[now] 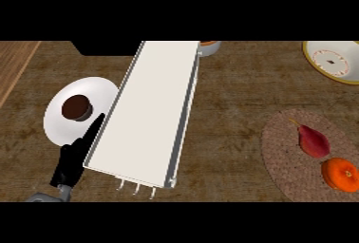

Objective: Pick the pear from the placemat and place it in the tiered shelf

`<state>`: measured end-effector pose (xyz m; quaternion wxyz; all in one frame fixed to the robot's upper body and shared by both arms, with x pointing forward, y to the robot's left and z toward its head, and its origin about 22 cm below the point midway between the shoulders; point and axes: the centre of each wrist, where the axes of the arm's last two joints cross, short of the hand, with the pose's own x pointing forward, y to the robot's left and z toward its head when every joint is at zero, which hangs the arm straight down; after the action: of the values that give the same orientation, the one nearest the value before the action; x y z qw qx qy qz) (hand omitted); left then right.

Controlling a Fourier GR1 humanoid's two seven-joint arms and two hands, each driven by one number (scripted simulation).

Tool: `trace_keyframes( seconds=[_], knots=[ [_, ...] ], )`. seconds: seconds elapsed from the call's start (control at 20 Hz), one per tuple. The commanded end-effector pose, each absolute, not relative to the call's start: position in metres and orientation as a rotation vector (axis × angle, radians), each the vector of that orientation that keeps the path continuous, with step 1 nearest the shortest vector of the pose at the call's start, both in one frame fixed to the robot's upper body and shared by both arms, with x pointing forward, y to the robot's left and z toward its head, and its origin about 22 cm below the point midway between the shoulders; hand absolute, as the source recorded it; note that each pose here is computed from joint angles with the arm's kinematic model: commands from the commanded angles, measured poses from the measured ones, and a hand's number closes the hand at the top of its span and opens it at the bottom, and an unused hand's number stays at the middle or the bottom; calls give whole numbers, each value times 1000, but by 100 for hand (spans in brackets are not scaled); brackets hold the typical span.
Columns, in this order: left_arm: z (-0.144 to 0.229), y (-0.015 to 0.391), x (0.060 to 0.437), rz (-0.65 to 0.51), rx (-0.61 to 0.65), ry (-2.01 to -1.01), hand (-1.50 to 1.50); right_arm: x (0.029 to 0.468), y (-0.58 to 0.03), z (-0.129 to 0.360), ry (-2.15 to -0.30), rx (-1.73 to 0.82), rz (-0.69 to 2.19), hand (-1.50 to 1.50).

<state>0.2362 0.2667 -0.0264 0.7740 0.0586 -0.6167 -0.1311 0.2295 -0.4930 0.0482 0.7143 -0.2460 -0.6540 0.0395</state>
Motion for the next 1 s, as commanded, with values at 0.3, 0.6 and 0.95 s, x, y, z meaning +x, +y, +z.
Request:
trace_keyframes(
  seconds=[0.3,0.6,0.95],
  knots=[
    [-39,274,237,-299,118,-1306,0,266,-447,105,-1230,-389,516,-150],
    [-31,272,243,-304,100,-1320,0,276,-437,156,-935,-858,860,-150],
    [-43,265,241,-312,110,-1321,0,312,-352,140,-816,-977,918,-150]
  ],
)
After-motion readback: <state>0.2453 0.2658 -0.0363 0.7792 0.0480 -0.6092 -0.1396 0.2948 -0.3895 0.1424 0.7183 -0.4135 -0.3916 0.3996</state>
